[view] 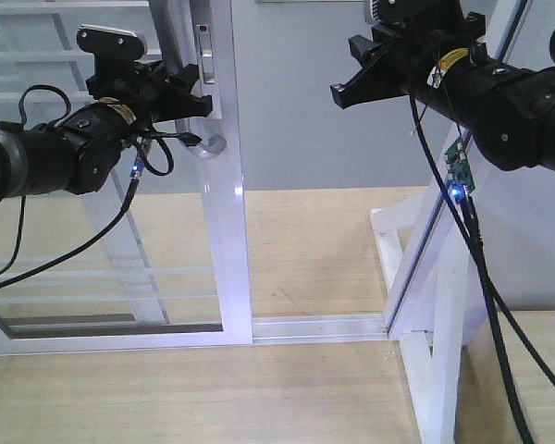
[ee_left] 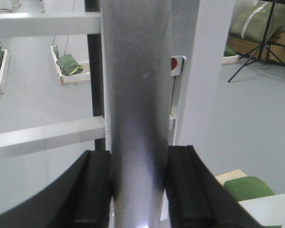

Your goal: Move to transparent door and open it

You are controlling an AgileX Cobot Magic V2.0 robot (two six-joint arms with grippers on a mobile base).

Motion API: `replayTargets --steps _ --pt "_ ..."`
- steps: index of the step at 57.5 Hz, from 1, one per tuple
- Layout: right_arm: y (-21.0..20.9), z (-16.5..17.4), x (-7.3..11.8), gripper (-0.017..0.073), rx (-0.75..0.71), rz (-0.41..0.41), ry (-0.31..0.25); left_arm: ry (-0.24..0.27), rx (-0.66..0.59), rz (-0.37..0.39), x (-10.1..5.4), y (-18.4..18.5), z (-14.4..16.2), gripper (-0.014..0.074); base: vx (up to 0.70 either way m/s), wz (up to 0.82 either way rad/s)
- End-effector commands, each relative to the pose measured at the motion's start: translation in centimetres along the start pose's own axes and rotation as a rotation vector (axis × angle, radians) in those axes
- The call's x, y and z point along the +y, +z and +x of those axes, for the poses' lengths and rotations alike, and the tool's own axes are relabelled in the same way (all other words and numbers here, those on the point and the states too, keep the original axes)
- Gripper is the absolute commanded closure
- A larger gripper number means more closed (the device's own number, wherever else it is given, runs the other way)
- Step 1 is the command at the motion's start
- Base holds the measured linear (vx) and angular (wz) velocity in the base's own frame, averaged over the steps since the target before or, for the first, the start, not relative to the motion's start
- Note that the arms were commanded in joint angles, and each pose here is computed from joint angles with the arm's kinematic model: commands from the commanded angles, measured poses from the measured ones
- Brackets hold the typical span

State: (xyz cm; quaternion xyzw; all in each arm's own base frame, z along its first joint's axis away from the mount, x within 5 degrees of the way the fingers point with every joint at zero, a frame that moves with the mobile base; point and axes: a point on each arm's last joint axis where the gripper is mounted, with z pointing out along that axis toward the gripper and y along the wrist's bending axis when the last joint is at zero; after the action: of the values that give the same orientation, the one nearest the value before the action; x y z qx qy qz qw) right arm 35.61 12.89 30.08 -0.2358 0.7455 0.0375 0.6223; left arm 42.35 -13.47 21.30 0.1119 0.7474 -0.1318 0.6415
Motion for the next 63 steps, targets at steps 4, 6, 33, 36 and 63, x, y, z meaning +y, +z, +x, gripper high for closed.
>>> replayTargets --steps 4,6,33,36,63 --pt "-1.3 -3.1 -0.9 0.0314 -0.157 0.036 -0.018 -0.025 -0.098 -0.006 -0.2 -0.5 -3.3 0.0231 0.0 0.0" --pt "-1.3 -3.1 -0.9 0.0314 -0.157 0.036 -0.019 -0.025 -0.084 -0.008 -0.2 -0.5 -3.2 0.0242 0.0 0.0" --pt "-1.3 -3.1 -1.0 0.0314 -0.156 0.038 -0.019 0.028 -0.038 -0.094 2.7 -3.1 -6.8 0.0308 0.0 0.0" --pt "-1.3 -3.1 -1.0 0.0314 -0.156 0.038 -0.019 0.029 -0.039 -0.108 3.2 -3.6 -7.2 0.0308 0.0 0.0" --pt "-1.3 -3.1 -1.0 0.0314 -0.157 0.038 -0.014 0.079 -0.042 -0.176 5.4 -6.6 -8.7 0.0308 0.0 0.0"
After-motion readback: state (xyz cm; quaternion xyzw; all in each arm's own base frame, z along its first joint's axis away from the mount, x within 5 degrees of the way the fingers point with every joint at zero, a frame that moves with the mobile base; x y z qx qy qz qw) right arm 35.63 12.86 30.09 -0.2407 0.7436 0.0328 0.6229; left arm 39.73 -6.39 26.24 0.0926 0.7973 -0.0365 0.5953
